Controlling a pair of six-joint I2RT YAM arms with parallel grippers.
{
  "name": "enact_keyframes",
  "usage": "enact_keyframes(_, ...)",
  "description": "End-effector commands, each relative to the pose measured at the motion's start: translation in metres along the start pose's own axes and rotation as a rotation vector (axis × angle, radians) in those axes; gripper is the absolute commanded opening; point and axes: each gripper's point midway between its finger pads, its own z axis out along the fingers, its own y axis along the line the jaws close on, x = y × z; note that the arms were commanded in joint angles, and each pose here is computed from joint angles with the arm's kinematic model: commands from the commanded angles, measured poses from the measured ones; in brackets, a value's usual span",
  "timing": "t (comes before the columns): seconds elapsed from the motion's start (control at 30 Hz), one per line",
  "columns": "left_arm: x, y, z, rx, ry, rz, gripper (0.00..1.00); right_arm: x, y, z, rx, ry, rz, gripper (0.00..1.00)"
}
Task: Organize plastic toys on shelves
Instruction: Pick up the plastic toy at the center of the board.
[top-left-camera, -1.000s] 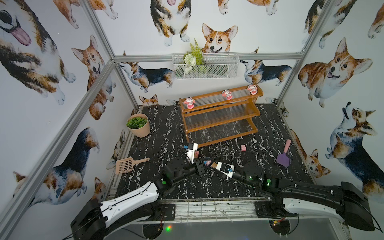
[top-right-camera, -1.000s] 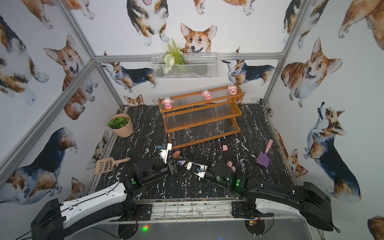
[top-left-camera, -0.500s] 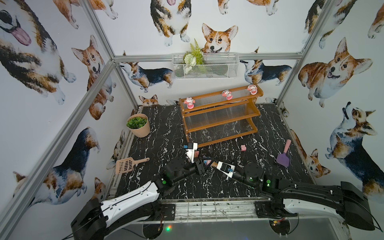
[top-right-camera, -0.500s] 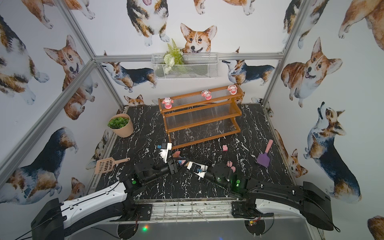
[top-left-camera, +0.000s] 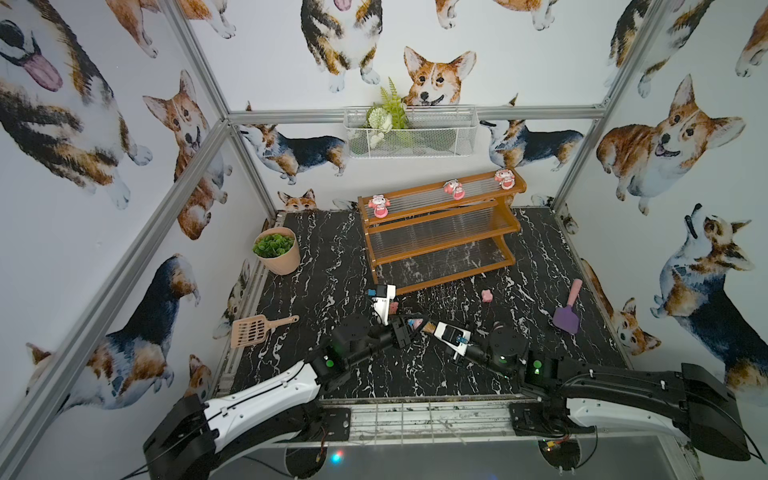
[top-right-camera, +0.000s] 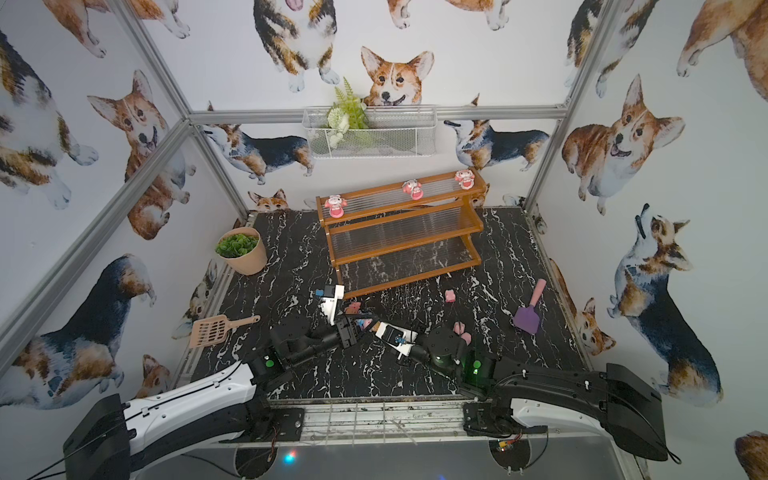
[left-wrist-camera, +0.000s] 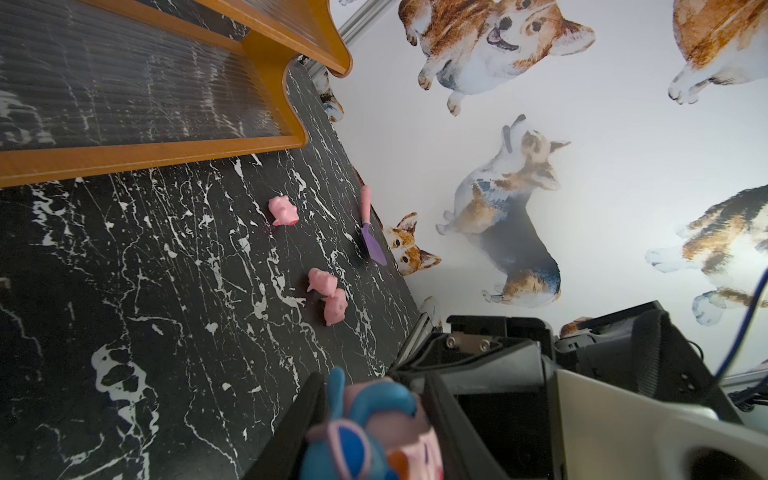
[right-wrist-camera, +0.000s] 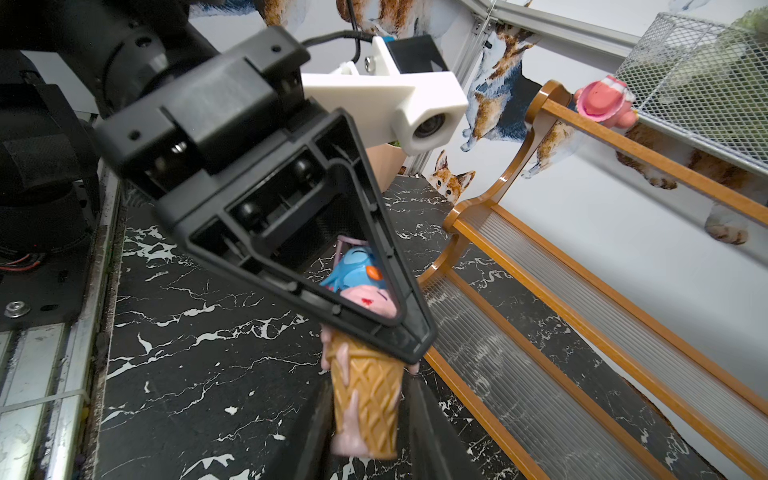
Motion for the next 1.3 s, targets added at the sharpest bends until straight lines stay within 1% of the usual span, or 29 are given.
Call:
enact_keyframes(0.0,-0.003,-0.008,-0.001,0.034,-0.006,-0.001,0.2,-0.007,-0.01,0.001,0.051,-0.018,0.02,0.34)
enact_keyframes(0.13,-0.003,-0.009,-0.001,0.038,-0.007,-0.003,0.2,-0.007,-0.01,0.002,0.05,-0.017,0.023,0.31)
enact_keyframes(0.23,-0.002,-0.008,0.0,0.037,-0.005,-0.004,0.21,-0.008,-0.01,0.002,0.051,-0.018,0.026,0.22)
enact_keyframes(0.33,-0.002,-0.006,-0.001,0.034,-0.009,-0.006,0.24,-0.009,-0.011,0.002,0.059,-0.017,0.031,0.15)
enact_keyframes(0.43,-0.002,-0.006,-0.001,0.034,-0.011,-0.009,0.44,-0.009,-0.014,0.002,0.072,-0.014,0.042,0.13)
enact_keyframes(0.5,-0.004,-0.006,-0.002,0.037,-0.017,-0.01,0.63,-0.008,-0.015,0.001,0.074,-0.014,0.051,0.11)
enact_keyframes(0.57,-0.004,-0.006,-0.004,0.038,-0.021,-0.008,0.76,-0.008,-0.016,0.0,0.082,-0.011,0.058,0.1)
enact_keyframes(0.6,-0.006,-0.006,-0.006,0.036,-0.031,-0.008,0.81,-0.006,-0.017,-0.001,0.086,-0.007,0.057,0.1)
enact_keyframes(0.67,-0.011,-0.004,-0.011,0.027,-0.052,-0.004,0.86,-0.004,-0.02,-0.002,0.098,-0.004,0.068,0.1)
enact_keyframes(0.8,-0.025,0.014,-0.028,-0.033,-0.121,-0.004,0.87,0.005,-0.032,-0.007,0.113,0.009,0.126,0.1)
enact_keyframes(0.9,-0.036,0.042,-0.046,-0.115,-0.184,-0.006,0.89,0.014,-0.049,-0.014,0.136,0.027,0.187,0.11)
enact_keyframes(0.97,-0.037,0.066,-0.056,-0.176,-0.206,-0.021,0.89,0.019,-0.064,-0.018,0.158,0.04,0.238,0.11)
enact_keyframes(1.1,-0.032,0.101,-0.061,-0.217,-0.201,-0.071,0.89,0.031,-0.105,-0.029,0.227,0.07,0.357,0.11)
enact_keyframes(1.13,-0.028,0.109,-0.06,-0.223,-0.191,-0.08,0.89,0.036,-0.123,-0.035,0.26,0.081,0.398,0.11)
enact_keyframes(1.27,-0.022,0.117,-0.054,-0.235,-0.153,-0.063,0.89,0.043,-0.181,-0.052,0.369,0.082,0.506,0.12)
